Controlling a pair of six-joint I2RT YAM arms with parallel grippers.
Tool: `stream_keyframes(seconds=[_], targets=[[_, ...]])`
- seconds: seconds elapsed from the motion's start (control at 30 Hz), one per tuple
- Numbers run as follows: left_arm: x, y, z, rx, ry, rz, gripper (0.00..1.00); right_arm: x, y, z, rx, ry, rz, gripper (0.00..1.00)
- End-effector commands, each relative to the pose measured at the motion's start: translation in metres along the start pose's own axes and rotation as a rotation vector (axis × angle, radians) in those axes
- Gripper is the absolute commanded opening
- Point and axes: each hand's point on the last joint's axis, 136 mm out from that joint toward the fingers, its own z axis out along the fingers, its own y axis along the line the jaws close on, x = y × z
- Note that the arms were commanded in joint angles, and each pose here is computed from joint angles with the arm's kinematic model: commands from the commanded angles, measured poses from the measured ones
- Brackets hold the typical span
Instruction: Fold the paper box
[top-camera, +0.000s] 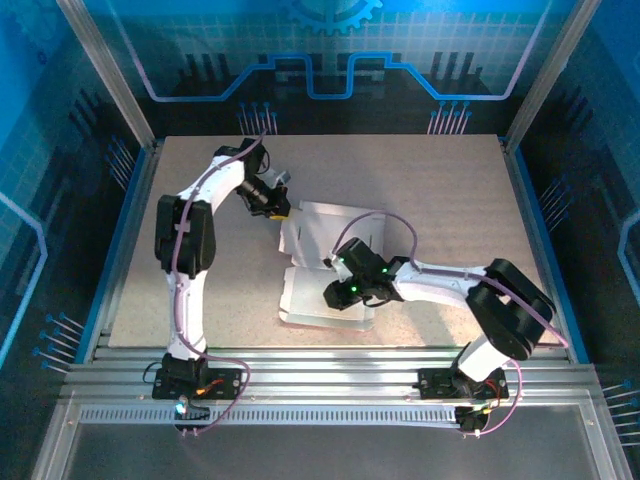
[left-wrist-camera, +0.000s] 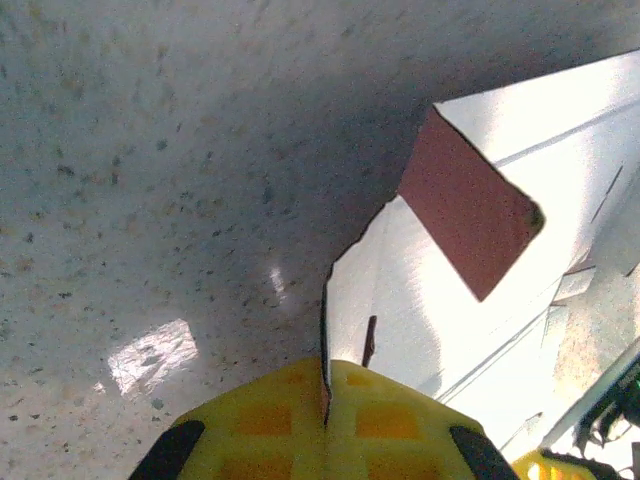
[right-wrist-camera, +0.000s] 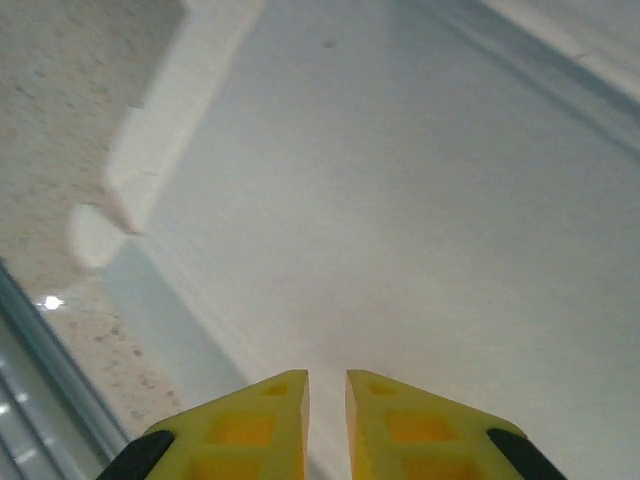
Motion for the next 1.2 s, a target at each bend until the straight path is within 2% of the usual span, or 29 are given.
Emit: stream_keyframes(seconds=[0.0,0.3,0.53,0.83,1.17], targets=[[-0.017,-0.027,-0.023,0.036,-0.151,0.091,0.00,-0.009,0.005,-0.014,-0.015,-0.048,0.004,0.18],[-0.015,-0.038,-0.035,-0.017,-0.363,0.196,0.00,0.019,-0.003,-0.002,0.025,-0.028,0.098,0.11],[0.003,-0.044,-0.029,-0.057,-0.454,0.231,0.00,0.036,0.000,0.015,0.095,-0.006,0.151,0.08],[0.036,-0.051,-0.025,-0.133,-0.508,0.284,0.00,0.043,-0.015,0.024,0.167,0.000,0.210,0.07],[0.072,-0.046,-0.009,-0.193,-0.504,0.300,0.01,0.047,-0.016,0.028,0.182,0.004,0.225,0.07]])
